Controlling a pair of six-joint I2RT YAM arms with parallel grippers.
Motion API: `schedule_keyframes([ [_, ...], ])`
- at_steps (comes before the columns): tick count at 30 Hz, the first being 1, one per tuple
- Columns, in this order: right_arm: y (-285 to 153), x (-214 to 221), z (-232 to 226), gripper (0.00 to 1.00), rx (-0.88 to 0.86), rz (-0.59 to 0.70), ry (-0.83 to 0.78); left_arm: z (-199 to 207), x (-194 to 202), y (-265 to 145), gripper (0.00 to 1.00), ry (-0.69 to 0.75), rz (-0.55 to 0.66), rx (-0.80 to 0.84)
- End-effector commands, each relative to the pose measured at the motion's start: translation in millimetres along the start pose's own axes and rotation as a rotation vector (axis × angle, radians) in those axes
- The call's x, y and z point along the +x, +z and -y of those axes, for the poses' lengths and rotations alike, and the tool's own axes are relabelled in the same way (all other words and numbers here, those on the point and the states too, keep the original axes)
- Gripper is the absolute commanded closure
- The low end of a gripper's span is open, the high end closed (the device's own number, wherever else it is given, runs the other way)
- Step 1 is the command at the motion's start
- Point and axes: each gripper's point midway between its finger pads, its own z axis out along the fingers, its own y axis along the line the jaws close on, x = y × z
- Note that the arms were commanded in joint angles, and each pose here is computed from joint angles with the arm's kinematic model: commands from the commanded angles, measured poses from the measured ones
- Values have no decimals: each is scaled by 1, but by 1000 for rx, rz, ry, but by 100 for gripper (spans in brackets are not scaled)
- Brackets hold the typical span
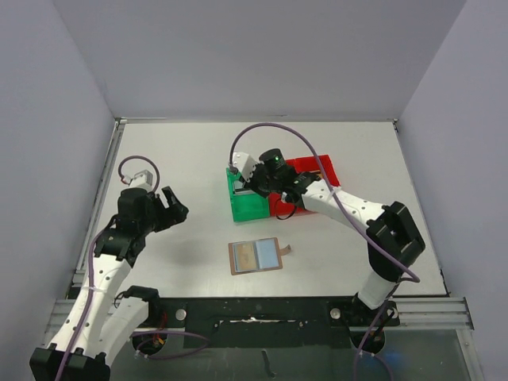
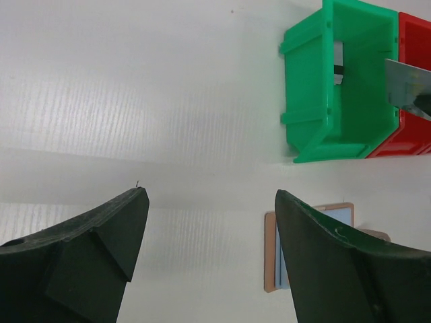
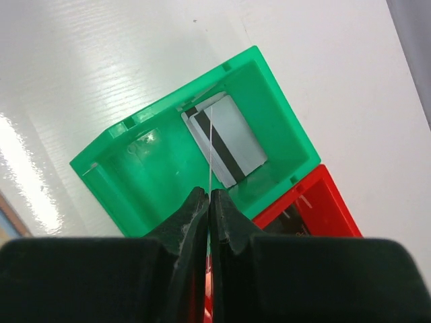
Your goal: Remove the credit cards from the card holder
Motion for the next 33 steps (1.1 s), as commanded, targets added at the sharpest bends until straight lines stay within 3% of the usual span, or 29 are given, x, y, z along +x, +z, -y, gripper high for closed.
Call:
schedule_keyframes([
  [1,14,-11,8,100,-33,11,-136,21,-21,-5,24,37,83,111],
  [11,50,-1,28,100,-32,-54,-269,17,-40,-20,24,15,192,122],
  [21,78,24,41,100,-33,-172,-409,18,-42,-20,24,14,192,138],
  [33,99,30,47,99,-18,-204,-476,19,-43,-19,24,14,191,146],
])
